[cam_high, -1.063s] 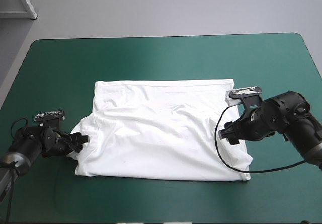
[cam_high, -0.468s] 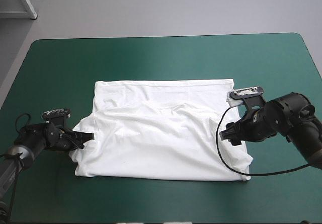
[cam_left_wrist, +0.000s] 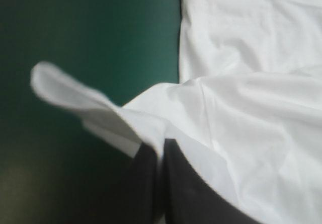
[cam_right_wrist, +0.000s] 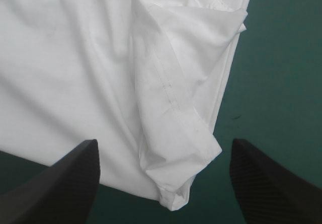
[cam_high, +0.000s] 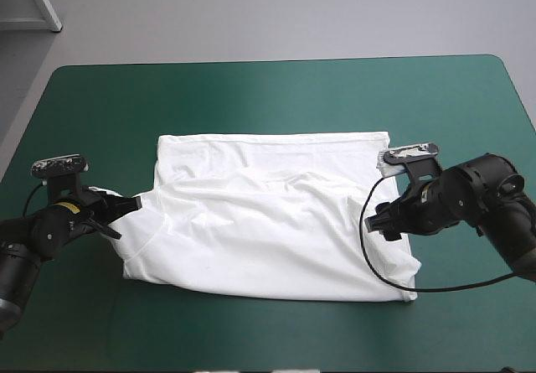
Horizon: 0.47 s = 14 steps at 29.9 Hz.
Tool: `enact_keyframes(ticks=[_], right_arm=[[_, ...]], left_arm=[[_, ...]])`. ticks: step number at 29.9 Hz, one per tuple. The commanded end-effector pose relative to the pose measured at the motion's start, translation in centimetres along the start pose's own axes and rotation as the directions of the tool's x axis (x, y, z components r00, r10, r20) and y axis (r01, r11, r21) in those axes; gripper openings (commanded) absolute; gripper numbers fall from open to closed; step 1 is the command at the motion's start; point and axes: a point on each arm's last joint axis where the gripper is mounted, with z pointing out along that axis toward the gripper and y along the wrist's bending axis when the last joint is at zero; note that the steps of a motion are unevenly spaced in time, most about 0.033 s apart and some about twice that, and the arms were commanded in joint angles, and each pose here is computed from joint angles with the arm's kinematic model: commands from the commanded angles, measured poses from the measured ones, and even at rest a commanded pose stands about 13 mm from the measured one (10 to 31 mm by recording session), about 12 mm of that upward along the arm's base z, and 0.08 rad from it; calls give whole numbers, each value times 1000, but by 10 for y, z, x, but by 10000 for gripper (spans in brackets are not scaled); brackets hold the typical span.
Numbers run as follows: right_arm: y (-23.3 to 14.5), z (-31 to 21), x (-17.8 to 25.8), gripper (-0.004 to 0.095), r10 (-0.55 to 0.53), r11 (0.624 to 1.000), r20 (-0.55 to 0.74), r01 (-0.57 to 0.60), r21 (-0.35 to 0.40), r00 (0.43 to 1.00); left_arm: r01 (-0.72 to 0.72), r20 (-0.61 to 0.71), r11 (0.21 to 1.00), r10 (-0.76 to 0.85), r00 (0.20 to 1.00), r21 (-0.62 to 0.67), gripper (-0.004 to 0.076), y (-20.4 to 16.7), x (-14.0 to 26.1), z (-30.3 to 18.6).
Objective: Fold the cloth
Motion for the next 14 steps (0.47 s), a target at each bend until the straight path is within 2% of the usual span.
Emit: enact_keyframes(ticks=[1,7,14], right_arm=[[0,-16,-6,670,-3,1000,104,4,-9,995],[1,-16,-7,670,-3,1000,112,4,-10,994],[1,-16,-7,670,-3,1000,112,4,-10,994]], left_arm=[[-27,94,993,17,995,112,-10,-12,-14,-13],[-105,16,909,108,994,403,-10,-37,-8,1],[-151,-95,853,227,969,499,-10,-42,1,26]])
